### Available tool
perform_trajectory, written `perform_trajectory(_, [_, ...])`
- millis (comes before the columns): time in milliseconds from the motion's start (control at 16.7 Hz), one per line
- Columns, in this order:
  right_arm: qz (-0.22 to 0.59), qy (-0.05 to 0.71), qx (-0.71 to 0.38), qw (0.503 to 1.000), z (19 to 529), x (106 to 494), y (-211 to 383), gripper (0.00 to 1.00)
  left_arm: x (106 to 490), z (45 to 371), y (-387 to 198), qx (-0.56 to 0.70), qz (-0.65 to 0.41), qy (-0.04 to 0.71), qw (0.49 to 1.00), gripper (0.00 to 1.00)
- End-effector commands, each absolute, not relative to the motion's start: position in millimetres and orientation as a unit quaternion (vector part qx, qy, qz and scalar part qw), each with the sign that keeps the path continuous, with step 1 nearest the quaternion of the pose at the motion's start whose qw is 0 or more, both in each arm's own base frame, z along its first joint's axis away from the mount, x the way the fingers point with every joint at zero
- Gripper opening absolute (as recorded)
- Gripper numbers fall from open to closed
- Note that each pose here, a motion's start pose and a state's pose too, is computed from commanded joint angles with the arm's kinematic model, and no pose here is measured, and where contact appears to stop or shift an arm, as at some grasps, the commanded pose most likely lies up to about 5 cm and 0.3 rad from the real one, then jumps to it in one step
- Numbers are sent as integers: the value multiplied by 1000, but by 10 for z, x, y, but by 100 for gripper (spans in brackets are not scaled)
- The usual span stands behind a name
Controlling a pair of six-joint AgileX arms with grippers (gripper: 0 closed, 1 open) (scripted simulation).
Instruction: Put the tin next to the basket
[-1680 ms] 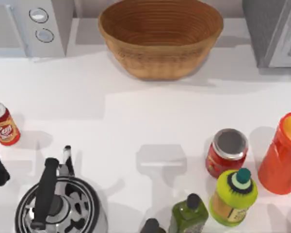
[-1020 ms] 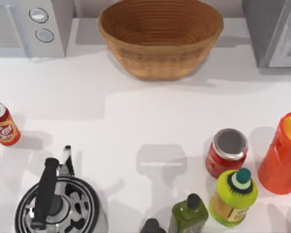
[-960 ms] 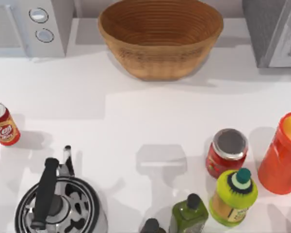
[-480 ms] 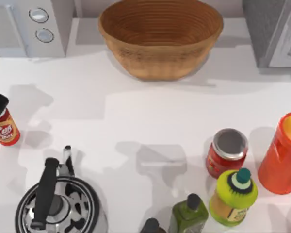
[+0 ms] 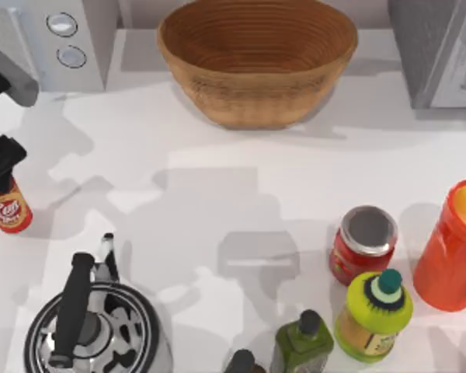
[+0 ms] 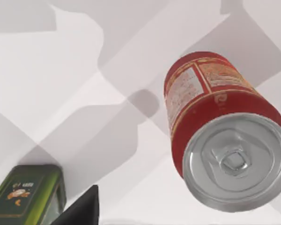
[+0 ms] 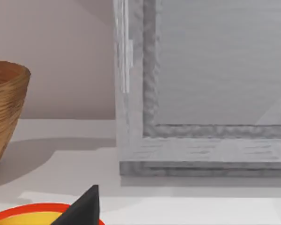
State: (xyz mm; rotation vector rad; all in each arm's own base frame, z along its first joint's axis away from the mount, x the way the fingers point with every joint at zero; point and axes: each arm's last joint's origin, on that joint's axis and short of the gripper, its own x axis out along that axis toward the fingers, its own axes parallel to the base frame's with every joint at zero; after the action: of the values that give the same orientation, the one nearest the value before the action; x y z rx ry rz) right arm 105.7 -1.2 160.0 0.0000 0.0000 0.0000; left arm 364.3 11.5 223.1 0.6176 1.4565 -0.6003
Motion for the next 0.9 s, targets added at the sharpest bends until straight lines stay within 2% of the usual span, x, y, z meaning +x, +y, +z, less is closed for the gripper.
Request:
perform_trajectory(480, [0, 0, 0, 1000, 1600, 1057, -12, 100, 3688, 2188, 114, 276, -275, 650, 652, 100])
perform_trajectory(900, [0, 0, 0, 1000, 1600, 1057, -12, 100, 3701, 1654, 101, 278, -276, 649, 652, 100])
